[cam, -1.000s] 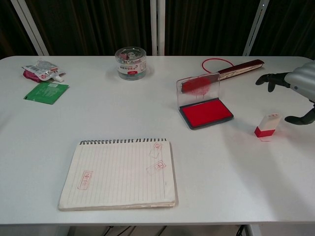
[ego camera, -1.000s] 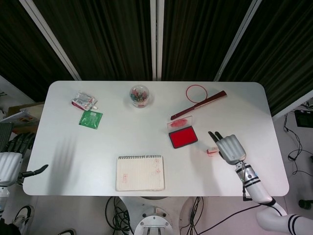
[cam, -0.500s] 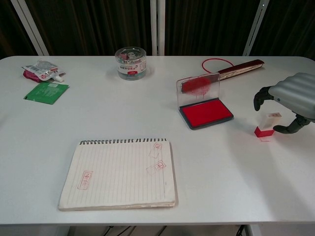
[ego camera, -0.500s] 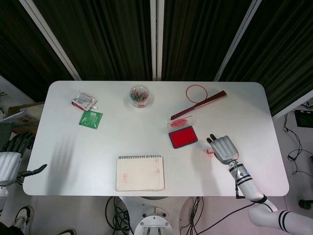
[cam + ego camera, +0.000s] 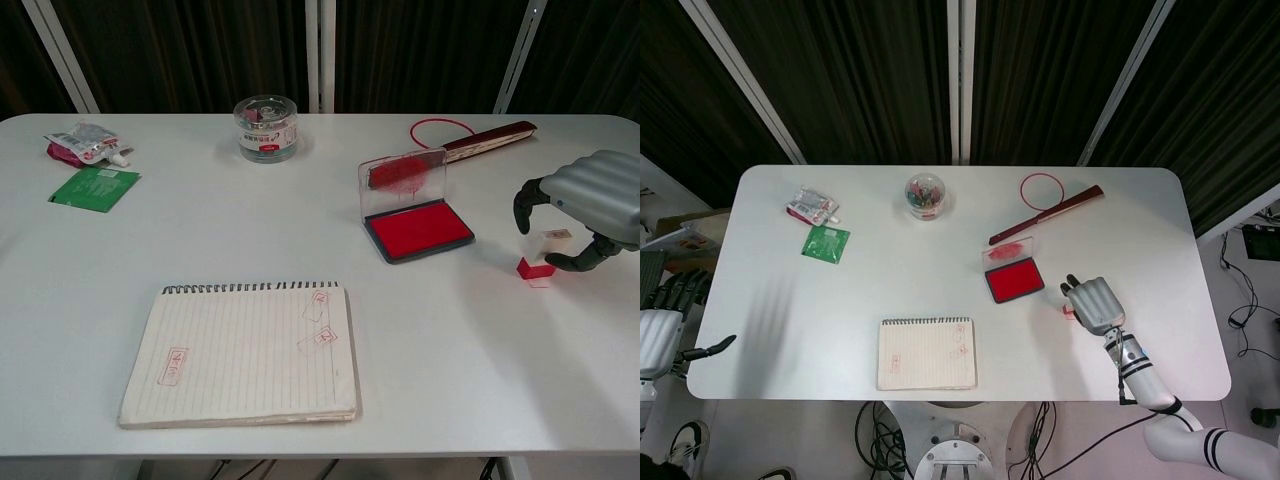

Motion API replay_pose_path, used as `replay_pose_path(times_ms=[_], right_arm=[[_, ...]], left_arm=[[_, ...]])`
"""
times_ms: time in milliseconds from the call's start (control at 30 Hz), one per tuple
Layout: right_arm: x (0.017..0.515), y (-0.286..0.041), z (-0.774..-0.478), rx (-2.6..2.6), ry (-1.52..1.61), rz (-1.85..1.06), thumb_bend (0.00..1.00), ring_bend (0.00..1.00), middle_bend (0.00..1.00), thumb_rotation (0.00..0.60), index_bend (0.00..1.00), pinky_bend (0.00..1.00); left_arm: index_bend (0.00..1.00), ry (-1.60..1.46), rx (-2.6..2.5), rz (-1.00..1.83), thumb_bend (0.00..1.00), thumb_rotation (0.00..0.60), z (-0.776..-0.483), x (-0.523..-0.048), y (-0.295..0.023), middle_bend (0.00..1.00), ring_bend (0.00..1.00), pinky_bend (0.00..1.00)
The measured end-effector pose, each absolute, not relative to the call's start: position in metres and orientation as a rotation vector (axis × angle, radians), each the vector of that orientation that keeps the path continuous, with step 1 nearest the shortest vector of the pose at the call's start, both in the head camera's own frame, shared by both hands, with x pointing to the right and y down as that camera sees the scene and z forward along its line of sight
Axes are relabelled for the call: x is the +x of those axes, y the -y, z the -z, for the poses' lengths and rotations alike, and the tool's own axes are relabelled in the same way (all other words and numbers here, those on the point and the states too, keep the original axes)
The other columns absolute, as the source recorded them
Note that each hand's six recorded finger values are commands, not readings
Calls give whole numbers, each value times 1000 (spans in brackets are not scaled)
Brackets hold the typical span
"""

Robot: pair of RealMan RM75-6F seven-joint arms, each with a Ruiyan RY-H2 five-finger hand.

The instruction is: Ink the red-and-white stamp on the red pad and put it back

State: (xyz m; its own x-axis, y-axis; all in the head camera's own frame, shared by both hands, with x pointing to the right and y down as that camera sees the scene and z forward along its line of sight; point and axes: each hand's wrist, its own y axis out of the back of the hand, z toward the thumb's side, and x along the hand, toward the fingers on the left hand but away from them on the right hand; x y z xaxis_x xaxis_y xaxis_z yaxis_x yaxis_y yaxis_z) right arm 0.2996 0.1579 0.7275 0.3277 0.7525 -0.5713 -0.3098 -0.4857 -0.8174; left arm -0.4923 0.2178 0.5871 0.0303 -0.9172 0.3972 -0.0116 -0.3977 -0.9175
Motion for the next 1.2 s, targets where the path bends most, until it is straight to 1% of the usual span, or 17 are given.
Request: replay_pose_path(times_ms=[167, 567, 867, 1200], right_arm=[[301, -158, -728, -1610, 409, -1357, 264, 974, 327, 600, 492, 1000], [302, -158, -730, -1609, 411, -1362, 272, 974, 338, 600, 539, 1000], [301, -158, -731, -1609, 421, -1357, 289, 974, 425, 600, 553, 1000], [302, -158, -734, -1615, 427, -1361, 300, 974, 499, 600, 557, 1000]], left_arm=[[22, -980, -1532, 1474, 91, 259, -588, -492, -218, 76, 79, 193], [22, -982, -1532, 1477, 91, 261, -588, -493, -218, 77, 79, 194], [22, -983, -1533, 1480, 91, 262, -590, -494, -219, 77, 79, 193], [23, -984, -1534, 1482, 90, 264, -590, -495, -219, 77, 79, 193]])
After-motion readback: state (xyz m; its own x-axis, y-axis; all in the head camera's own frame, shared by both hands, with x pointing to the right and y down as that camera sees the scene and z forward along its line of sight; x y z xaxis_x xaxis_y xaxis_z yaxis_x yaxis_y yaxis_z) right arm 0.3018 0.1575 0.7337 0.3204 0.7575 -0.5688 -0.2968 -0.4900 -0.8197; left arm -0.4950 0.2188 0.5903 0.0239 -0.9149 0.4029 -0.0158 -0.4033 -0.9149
